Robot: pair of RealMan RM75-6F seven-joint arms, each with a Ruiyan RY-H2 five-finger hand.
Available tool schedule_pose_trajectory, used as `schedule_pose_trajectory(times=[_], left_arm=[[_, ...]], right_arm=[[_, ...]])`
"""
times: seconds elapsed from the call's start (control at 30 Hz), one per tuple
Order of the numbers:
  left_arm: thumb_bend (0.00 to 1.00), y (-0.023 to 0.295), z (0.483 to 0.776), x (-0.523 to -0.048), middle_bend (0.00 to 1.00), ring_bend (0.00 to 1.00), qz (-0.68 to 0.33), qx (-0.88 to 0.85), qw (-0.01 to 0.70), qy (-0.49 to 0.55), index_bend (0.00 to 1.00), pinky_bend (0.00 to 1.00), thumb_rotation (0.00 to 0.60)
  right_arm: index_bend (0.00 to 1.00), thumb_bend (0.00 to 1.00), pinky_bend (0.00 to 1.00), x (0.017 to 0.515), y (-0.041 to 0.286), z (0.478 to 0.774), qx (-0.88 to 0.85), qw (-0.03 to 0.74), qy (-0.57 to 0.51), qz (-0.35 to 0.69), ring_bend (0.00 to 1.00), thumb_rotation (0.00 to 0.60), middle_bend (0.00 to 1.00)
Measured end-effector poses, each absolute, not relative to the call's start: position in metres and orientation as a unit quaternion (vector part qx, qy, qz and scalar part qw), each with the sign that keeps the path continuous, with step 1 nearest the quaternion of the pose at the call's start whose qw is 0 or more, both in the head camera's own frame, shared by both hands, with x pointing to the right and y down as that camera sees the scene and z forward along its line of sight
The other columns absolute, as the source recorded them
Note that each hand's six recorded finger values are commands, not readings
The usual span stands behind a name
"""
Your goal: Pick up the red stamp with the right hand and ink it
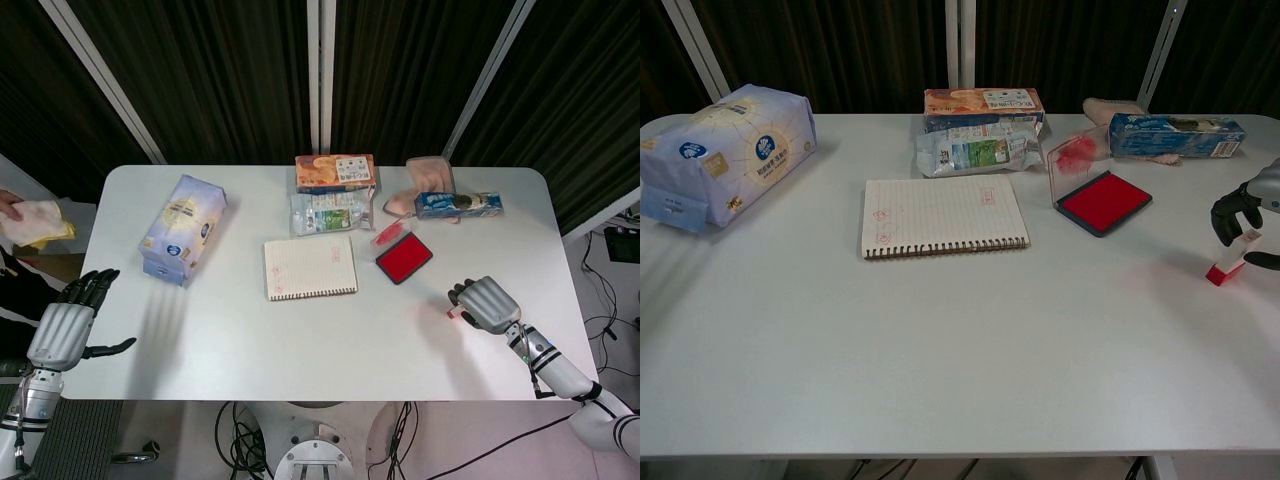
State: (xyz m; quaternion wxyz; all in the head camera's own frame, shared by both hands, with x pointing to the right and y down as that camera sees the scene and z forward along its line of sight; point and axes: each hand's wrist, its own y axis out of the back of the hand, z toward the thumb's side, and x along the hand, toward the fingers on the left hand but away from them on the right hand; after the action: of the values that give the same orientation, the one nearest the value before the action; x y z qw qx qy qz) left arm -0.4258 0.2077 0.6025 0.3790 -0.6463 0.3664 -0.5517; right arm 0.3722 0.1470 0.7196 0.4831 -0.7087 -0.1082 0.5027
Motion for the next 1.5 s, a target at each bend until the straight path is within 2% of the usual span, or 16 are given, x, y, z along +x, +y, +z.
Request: schedule_pose_trajectory(times=[0.23, 0.83, 1.1, 1.37, 1.5], left_arm=[[0.01, 0.208, 0.602, -0.428, 0.09, 0.08, -0.552, -0.646, 0.377, 0.368, 0.02, 0.17, 0.405], [0.01, 0.208, 0.601, -0.43, 0.09, 0.08, -0.552, -0.644, 0.378, 0.37, 0.02, 0.17, 0.404], [0.01, 0.207, 0.598, -0.429, 0.09, 0.08, -0.548, -0.644, 0.381, 0.374, 0.02, 0.17, 0.404], [0.01, 0.208, 0.599, -0.432, 0.09, 0.08, -0.549, -0.645, 0.378, 0.373, 0.02, 0.17, 0.403], [0.01, 0.207, 0.597, -0.434, 0.09, 0.08, -0.55, -0.644, 0.378, 0.375, 0.02, 0.17, 0.404]], right_arm=[[0.57, 0.27, 0.75, 0.372, 0.146, 0.72, -0.706, 0.484, -0.111, 0.504, 0.52, 0.6, 0.52], [0.59, 0.27, 0.75, 0.369, 0.134, 0.712, -0.706, 0.486, -0.13, 0.498, 0.52, 0.6, 0.54], [0.6, 0.27, 0.75, 0.346, 0.095, 0.7, -0.704, 0.497, -0.141, 0.487, 0.52, 0.6, 0.54], [0.6, 0.27, 0.75, 0.316, 0.055, 0.716, -0.711, 0.451, -0.107, 0.528, 0.52, 0.6, 0.54], [0.6, 0.27, 0.75, 0.293, 0.038, 0.719, -0.701, 0.467, -0.083, 0.533, 0.53, 0.6, 0.55]])
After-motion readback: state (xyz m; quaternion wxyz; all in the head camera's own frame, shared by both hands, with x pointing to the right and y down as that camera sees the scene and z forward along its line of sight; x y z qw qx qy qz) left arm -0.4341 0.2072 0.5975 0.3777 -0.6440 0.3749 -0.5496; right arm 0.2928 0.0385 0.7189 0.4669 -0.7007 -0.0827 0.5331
